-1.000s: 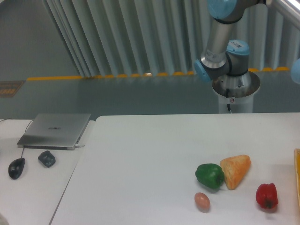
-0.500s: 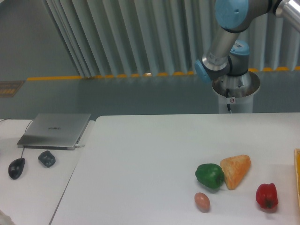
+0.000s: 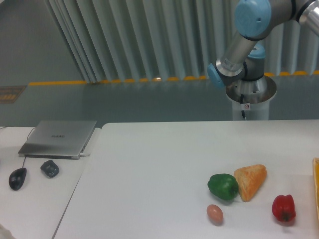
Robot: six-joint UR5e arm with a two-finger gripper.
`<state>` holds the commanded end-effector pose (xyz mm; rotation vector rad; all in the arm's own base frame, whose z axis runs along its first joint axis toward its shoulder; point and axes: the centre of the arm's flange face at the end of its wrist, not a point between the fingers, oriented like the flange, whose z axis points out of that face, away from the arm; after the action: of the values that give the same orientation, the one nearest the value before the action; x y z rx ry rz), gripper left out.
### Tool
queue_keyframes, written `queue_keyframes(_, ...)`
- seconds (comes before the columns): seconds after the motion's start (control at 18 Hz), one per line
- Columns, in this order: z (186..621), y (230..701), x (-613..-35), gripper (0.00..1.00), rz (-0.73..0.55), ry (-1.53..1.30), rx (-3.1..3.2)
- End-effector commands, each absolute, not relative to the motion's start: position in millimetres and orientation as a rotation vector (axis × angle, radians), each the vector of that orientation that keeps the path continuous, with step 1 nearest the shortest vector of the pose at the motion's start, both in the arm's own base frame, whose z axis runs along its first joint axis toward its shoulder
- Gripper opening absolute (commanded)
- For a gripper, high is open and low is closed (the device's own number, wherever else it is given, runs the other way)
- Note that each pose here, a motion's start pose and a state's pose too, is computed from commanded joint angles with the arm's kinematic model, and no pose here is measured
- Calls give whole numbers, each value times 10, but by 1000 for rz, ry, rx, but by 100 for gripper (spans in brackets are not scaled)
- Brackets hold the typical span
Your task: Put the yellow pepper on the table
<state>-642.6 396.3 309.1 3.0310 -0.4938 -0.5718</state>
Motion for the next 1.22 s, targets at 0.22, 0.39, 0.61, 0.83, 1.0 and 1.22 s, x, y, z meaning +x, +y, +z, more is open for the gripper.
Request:
queue_keyframes(0.22,3054,3945,-6479,100,-571,-488,3018)
queue_keyframes(0.39,3075,3951,-6521,100,-587,-476,3010)
queue_keyframes(0.61,3149,3996,-6628,100,-661,-471,3008)
queue_keyframes(0.83,3052,4035,-6693,100,-668,-480,3005)
queue_keyframes(1.0,2889,4021,-6690,100,-629,-474,3009)
queue_keyframes(1.22,2807,4016,-6685,100,-606,-465,3010)
